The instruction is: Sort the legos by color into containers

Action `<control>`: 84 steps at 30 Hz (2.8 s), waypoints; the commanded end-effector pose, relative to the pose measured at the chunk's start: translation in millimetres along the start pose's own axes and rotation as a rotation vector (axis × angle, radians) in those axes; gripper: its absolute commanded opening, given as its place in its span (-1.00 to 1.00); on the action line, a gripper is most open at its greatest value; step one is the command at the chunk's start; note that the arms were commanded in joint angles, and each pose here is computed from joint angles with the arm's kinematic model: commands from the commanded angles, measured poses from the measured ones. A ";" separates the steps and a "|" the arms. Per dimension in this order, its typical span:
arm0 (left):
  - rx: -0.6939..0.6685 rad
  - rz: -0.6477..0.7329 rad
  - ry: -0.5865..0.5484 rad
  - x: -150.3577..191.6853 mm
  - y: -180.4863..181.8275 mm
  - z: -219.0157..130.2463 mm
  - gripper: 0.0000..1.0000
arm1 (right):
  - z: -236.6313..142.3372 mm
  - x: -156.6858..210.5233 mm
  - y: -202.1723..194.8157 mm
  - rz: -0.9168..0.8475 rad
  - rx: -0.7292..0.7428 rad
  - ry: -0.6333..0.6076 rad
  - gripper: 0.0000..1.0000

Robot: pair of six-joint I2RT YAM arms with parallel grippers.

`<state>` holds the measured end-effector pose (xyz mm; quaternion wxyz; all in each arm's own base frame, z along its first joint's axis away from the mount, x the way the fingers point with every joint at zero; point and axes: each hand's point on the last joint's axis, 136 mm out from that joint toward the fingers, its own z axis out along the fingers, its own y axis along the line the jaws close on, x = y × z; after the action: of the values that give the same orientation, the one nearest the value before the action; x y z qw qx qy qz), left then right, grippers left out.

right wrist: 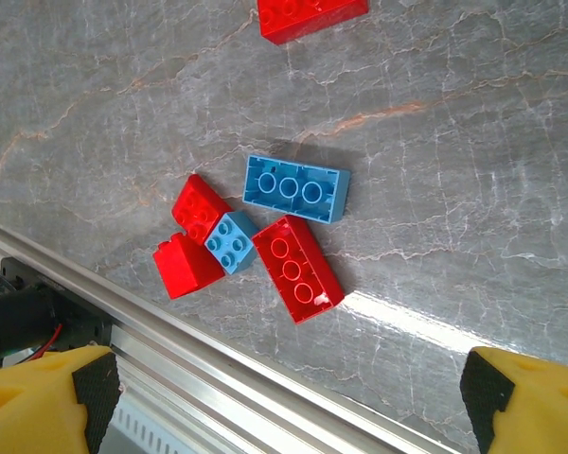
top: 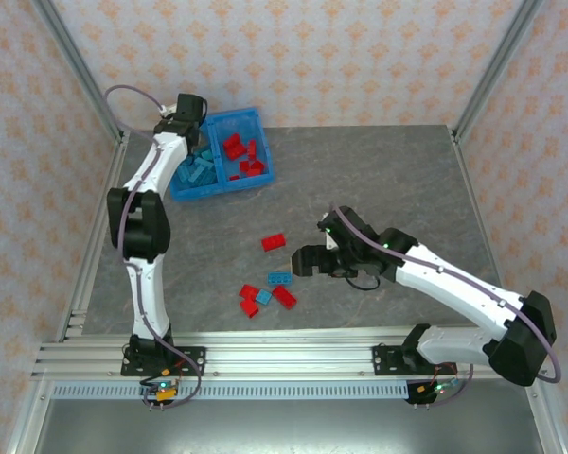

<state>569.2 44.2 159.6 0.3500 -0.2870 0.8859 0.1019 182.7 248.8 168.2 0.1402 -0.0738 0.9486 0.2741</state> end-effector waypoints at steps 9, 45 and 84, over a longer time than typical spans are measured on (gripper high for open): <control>0.025 -0.086 0.045 -15.4 2.6 -1.8 0.02 | -22.7 -6.3 -1.7 -0.004 0.017 -0.080 0.89; 1.271 1.286 -0.173 288.6 96.4 -365.7 0.99 | 183.9 -98.1 -6.6 -0.193 0.459 0.073 0.95; 1.281 1.180 -0.397 290.9 74.5 -343.3 0.99 | 109.7 -216.0 82.8 -0.270 0.255 -0.382 -0.09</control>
<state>131.7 -151.1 188.2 0.4170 0.5707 0.6771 -0.2047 356.9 386.5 171.8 0.3080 -0.1413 0.9267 0.1625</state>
